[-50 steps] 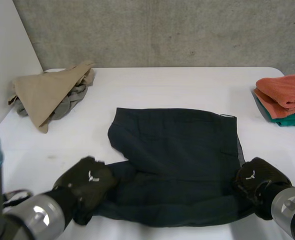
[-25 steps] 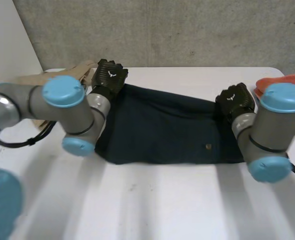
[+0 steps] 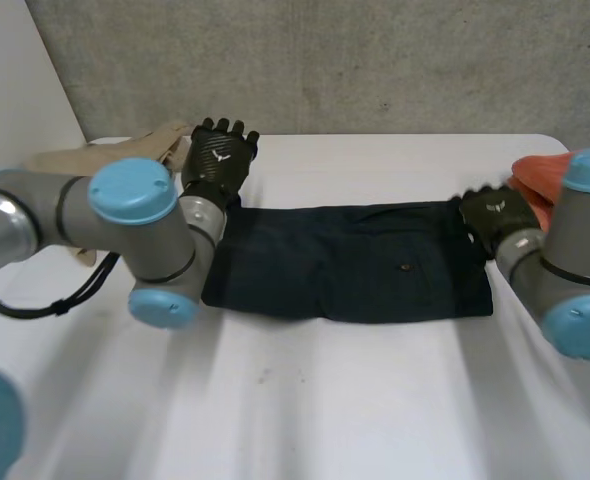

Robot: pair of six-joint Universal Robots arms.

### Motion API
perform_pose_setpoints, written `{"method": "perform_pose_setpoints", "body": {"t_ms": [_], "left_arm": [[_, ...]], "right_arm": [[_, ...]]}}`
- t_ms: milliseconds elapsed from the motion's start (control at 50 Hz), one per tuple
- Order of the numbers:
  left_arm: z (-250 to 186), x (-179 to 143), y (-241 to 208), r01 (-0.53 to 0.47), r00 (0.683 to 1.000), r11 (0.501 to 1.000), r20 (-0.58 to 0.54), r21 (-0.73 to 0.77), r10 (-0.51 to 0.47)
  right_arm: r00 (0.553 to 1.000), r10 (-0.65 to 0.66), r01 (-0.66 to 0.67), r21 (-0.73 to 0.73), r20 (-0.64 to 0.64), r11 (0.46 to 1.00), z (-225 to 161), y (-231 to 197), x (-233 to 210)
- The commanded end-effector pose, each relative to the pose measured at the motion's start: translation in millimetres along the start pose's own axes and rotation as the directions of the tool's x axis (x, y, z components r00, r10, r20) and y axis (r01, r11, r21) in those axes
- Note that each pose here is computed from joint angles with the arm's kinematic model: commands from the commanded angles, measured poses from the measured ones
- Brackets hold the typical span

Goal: Fold the laundry.

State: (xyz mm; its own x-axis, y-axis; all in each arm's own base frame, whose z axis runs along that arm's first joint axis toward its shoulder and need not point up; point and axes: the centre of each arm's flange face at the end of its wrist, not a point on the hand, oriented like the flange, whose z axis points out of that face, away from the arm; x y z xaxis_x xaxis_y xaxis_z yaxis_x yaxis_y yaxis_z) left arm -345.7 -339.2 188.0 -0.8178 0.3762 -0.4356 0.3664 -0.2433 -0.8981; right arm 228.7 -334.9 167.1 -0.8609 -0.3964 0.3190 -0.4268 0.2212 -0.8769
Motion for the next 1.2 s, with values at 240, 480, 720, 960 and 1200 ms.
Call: {"method": "perform_pose_setpoints", "body": {"t_ms": [240,480,720,960,1200], "left_arm": [[-38,11,-1,0.064,0.996,0.997,-0.063,-0.052,-0.067],[-53,-6,-25,0.069,0.997,0.997,-0.041,-0.018,-0.07],[-73,-19,-33,0.086,0.996,0.996,-0.027,-0.024,-0.086],[-78,-22,-40,0.105,0.994,0.994,-0.018,-0.011,-0.105],[-68,-9,-101,0.258,0.966,0.955,-0.066,0.147,-0.25]], "right_arm": [[0.997,-0.02,0.017,-0.037,-0.07,0.999,10,41,20],[0.875,-0.425,0.409,-0.116,-0.233,0.905,-21,24,65],[0.781,-0.624,0.567,0.444,-0.023,0.694,-66,-36,-119],[0.63,-0.751,0.535,0.591,0.196,0.604,-107,8,-177],[0.948,0.06,-0.196,0.427,0.313,0.883,-92,-75,-53]]}}
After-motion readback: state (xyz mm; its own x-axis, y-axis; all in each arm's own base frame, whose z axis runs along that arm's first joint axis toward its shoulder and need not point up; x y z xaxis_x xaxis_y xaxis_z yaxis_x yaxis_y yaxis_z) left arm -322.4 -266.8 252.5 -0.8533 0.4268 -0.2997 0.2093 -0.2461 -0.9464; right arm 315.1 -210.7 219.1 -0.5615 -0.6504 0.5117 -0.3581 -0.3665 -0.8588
